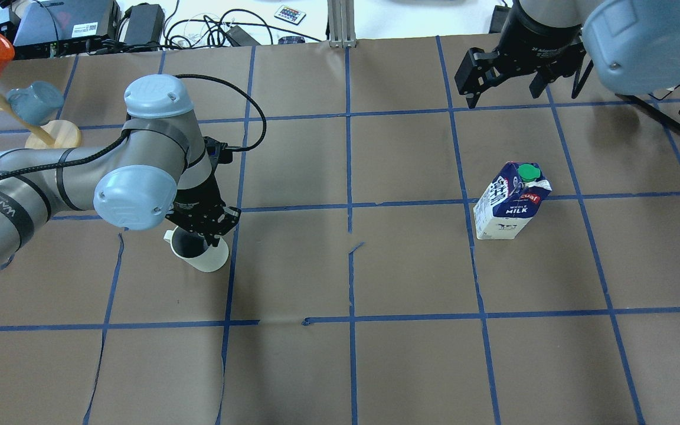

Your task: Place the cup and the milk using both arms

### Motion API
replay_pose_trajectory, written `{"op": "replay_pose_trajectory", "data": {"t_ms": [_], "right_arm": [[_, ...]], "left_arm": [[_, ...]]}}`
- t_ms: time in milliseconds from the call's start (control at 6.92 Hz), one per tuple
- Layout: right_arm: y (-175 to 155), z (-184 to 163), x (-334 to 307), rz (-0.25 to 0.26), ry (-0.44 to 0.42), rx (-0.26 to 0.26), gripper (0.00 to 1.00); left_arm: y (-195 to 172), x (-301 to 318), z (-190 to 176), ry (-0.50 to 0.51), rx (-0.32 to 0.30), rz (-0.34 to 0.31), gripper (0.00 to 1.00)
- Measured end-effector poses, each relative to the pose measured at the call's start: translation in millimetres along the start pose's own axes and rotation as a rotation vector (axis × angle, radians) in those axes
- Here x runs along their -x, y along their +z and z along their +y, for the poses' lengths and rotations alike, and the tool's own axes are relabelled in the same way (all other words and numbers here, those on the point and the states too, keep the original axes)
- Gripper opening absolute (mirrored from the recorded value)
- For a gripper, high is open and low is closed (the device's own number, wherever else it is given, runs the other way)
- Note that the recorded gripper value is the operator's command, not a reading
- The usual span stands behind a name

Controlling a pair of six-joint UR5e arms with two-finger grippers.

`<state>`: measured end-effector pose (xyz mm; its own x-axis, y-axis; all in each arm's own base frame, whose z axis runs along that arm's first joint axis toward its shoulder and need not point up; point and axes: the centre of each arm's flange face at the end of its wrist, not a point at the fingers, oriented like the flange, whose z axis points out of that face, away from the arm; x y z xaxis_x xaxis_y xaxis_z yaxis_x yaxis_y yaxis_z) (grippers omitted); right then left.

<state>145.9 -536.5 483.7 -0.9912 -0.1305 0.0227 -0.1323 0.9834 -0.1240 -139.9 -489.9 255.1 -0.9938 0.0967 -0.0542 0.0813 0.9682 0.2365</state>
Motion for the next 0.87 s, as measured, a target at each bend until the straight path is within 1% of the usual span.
{"op": "replay_pose_trajectory", "data": {"t_ms": [145, 289, 434, 723, 867], "right_arm": [[0, 0, 0, 0.0, -0.001, 0.001, 1.0], [0, 0, 0, 0.001, -0.001, 0.002, 1.0], [1, 0, -1, 0.001, 0.0, 0.004, 1.0], [1, 1, -1, 0.001, 0.001, 0.008, 1.0], [1, 1, -2, 0.001, 0.002, 0.009, 1.0]], "left_arm": [[-8, -9, 2, -0.016, -0.014, -0.001, 0.0], [-14, -34, 6, -0.054, -0.025, 0.009, 0.0], [-22, -73, 9, -0.096, -0.041, 0.028, 0.0], [-41, -161, 13, -0.182, -0.062, 0.105, 0.0], [-43, -201, 15, -0.188, -0.065, 0.141, 0.0]]}}
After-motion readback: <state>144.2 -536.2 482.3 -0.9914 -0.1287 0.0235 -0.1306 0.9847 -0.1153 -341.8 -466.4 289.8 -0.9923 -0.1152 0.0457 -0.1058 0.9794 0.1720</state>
